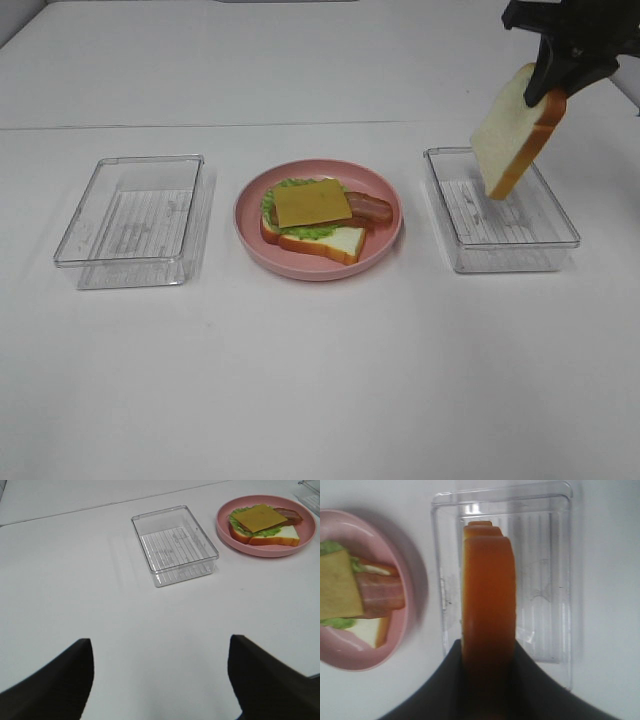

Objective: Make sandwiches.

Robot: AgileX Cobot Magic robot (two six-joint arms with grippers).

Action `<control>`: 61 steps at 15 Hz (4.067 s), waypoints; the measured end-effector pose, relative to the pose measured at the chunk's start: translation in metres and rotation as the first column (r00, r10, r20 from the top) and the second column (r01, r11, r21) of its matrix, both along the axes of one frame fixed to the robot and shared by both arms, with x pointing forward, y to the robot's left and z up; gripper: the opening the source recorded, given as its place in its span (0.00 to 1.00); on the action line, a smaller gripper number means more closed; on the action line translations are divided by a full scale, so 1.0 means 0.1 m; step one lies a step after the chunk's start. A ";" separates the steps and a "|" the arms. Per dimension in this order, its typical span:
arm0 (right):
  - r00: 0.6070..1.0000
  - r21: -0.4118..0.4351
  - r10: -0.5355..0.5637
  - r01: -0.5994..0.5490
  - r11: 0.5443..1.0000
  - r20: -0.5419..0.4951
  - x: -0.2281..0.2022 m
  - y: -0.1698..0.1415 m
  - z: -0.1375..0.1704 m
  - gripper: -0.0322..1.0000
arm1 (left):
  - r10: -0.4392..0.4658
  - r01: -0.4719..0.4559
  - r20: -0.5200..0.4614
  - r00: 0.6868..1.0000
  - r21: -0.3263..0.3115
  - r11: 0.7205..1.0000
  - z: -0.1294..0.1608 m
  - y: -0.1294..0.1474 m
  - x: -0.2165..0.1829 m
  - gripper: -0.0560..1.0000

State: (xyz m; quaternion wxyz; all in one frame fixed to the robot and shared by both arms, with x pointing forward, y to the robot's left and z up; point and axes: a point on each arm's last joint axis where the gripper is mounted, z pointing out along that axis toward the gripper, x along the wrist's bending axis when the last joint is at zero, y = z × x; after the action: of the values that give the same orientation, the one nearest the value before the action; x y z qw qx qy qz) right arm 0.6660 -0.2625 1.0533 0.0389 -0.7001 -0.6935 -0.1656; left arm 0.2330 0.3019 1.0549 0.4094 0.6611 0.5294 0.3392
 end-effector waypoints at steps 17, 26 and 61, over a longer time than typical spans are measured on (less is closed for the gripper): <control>0.997 0.625 0.054 -0.004 0.780 -0.060 -0.10 1.40 -0.98 0.21 | 0.000 0.000 0.000 1.000 0.000 1.000 0.00 0.00 0.00 0.73; 0.998 0.563 0.005 0.028 0.826 -0.058 -0.01 1.37 -1.26 0.21 | 0.000 0.000 0.000 1.000 0.000 1.000 0.00 0.00 0.00 0.73; 0.982 -0.115 0.188 -0.190 0.975 -0.025 -2.58 0.22 0.14 0.77 | 0.000 0.000 0.000 1.000 0.000 1.000 0.00 0.00 0.00 0.73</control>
State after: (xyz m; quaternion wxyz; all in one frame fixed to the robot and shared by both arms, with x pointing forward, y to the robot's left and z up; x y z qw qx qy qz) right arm 0.4084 -0.2405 1.0669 0.0183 -0.6332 -0.7651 -0.1155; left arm 0.2330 0.3019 1.0549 0.4094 0.6611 0.5294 0.3392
